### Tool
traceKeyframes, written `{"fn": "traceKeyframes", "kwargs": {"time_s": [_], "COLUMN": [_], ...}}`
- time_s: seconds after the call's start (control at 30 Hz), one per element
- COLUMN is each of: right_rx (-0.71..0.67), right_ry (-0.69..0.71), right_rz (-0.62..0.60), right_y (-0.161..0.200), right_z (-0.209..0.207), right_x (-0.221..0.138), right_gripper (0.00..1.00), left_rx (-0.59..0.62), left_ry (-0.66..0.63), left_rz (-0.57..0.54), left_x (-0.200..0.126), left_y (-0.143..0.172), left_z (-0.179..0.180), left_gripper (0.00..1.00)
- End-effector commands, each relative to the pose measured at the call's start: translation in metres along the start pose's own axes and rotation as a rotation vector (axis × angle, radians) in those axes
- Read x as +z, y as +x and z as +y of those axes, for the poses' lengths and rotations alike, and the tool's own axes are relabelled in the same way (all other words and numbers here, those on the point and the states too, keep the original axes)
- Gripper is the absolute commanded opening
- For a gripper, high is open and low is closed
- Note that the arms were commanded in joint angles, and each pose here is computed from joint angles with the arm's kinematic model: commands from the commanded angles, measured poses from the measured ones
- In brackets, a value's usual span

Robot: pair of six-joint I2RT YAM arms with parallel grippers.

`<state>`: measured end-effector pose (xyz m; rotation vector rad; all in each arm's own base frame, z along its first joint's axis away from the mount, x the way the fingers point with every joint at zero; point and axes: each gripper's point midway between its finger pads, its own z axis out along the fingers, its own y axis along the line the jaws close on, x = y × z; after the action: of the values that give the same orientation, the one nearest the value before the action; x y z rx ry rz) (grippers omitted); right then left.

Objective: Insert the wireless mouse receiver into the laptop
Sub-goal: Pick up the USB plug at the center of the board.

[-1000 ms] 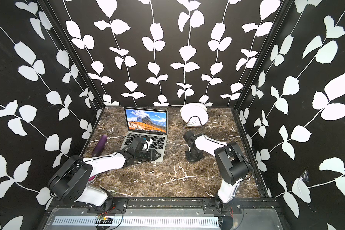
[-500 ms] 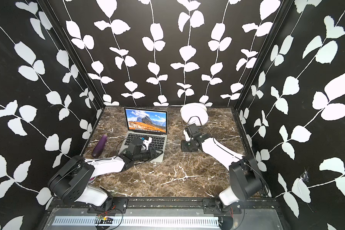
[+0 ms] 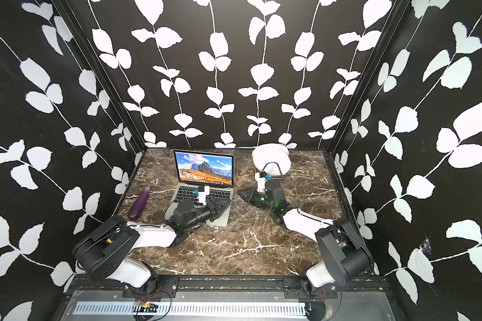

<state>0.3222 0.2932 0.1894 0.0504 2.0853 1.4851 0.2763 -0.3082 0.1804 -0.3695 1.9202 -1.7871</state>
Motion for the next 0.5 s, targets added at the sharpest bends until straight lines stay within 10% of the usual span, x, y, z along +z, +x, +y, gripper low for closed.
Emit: {"fn": "traceKeyframes", "kwargs": {"time_s": [0.0, 0.47], "right_rx": [-0.065, -0.103], "right_ry": [-0.197, -0.260], "right_rz": [-0.085, -0.165], "right_y": [-0.016, -0.012], "right_z": [0.061, 0.076], "right_x": [-0.005, -0.020], "right_gripper": [0.05, 0.05], "left_rx": [-0.105, -0.338], "left_ry": [0.232, 0.260], "left_rz": [-0.118, -0.306], "left_x": [0.007, -0.011], "left_y": [-0.021, -0.051], "left_z": [-0.065, -0.059], "left_gripper": [0.35, 0.34]}}
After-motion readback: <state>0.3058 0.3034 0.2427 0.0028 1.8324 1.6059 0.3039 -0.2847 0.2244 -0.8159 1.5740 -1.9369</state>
